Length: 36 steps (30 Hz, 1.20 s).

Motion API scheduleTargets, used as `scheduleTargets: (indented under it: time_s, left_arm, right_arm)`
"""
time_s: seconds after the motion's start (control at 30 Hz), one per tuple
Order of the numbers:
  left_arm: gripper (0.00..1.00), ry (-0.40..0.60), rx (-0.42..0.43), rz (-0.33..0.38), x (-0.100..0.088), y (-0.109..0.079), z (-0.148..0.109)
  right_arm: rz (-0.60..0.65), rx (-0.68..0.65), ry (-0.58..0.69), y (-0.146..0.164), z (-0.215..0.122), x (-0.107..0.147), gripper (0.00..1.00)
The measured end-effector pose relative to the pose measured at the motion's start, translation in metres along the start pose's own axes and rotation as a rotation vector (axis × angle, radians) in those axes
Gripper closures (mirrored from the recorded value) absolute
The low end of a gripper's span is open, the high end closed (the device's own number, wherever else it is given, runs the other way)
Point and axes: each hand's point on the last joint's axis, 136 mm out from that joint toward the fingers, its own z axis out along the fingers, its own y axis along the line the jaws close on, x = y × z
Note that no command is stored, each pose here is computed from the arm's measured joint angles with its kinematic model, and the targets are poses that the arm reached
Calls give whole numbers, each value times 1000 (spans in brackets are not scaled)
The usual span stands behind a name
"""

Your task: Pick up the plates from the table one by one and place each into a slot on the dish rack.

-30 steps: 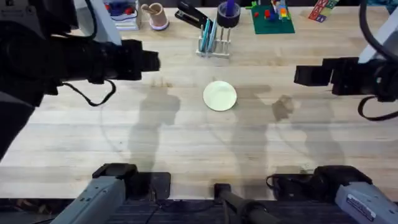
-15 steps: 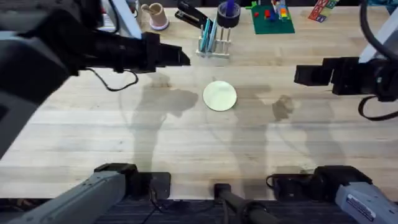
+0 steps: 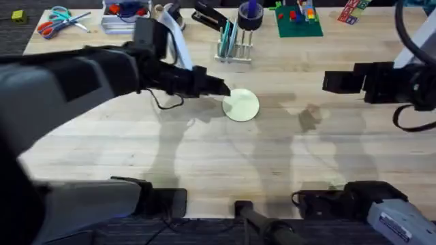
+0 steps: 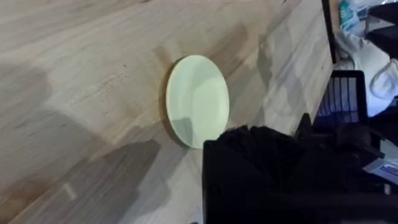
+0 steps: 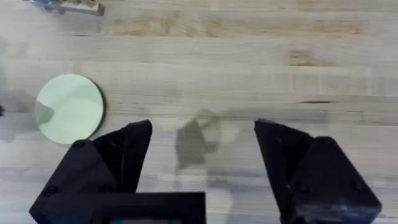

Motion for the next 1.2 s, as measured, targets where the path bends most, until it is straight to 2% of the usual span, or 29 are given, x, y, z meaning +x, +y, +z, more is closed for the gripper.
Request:
scheduleTargets:
  time_s: [0.1, 0.13, 0.2, 0.53, 0.7, 1.2]
  left_arm:
    - [958, 40, 9, -30, 7, 9, 14]
    - [958, 60, 10, -62, 11, 26, 27]
    - [958, 60, 10, -62, 10, 34, 33]
    - [958, 101, 13, -117, 22, 48, 43]
    - [958, 113, 40, -142, 27, 52, 47]
    - [959, 122, 67, -159, 28, 51, 49]
  right_arm:
    - [0, 0, 0, 0, 0, 0, 6]
    - [0, 0, 0, 0, 0, 0, 7]
    - [0, 0, 0, 0, 0, 0, 7]
    - [0, 0, 0, 0, 0, 0, 8]
    - [0, 0, 0, 0, 0, 0, 8]
    - [6, -5, -26, 1, 0, -6, 7]
